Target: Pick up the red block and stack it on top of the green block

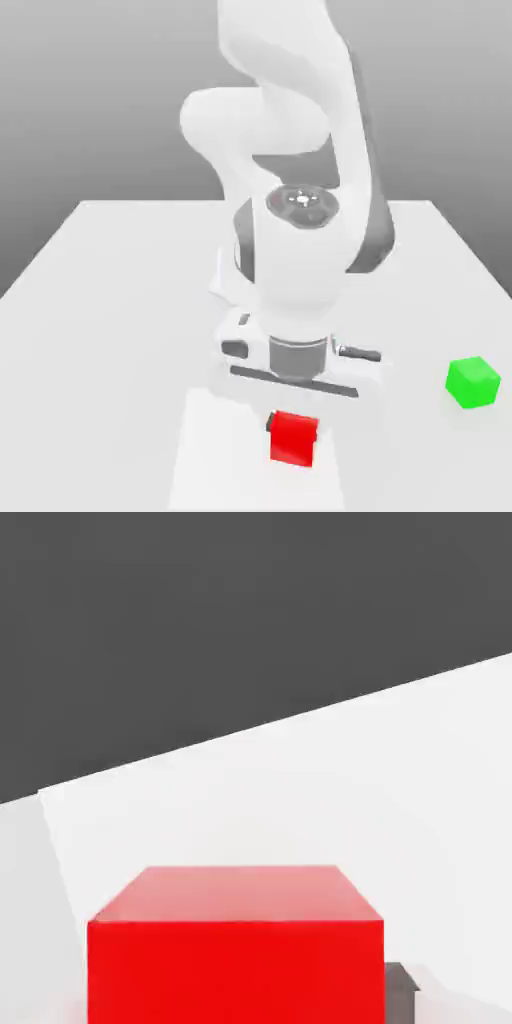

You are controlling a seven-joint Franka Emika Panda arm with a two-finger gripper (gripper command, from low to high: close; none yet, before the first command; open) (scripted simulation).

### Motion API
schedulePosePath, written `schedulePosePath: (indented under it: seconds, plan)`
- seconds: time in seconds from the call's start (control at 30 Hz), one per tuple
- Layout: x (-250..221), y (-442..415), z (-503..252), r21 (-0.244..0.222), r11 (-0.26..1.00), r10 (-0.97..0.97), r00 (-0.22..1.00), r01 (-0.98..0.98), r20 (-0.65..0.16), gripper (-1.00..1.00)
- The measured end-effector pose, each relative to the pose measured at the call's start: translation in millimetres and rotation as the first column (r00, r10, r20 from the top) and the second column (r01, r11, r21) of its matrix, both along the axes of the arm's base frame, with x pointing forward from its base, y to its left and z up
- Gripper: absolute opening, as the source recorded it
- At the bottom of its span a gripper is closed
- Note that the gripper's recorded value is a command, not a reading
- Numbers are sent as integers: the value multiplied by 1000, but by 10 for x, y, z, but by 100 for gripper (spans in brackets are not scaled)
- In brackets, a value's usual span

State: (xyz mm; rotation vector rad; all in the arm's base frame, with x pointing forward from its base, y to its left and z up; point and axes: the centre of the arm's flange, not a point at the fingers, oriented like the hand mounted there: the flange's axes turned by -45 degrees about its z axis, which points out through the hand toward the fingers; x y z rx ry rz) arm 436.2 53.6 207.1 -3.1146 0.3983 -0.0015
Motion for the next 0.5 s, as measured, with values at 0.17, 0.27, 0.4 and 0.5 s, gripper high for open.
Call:
schedulePosePath:
  seconds: [0.17, 0.27, 0.4, 0.5]
  plan:
    - [-384, 1317, 206, 9, 942, 336, 942, -336, 3, -100]
    - [-840, 2069, 302, 7, 845, 534, 845, -534, 3, -100]
    - [-1380, 2668, 324, 0, 717, 697, 717, -697, 1, -100]
    - [-1338, 2652, 96, -3, 722, 692, 722, -692, 3, -100]
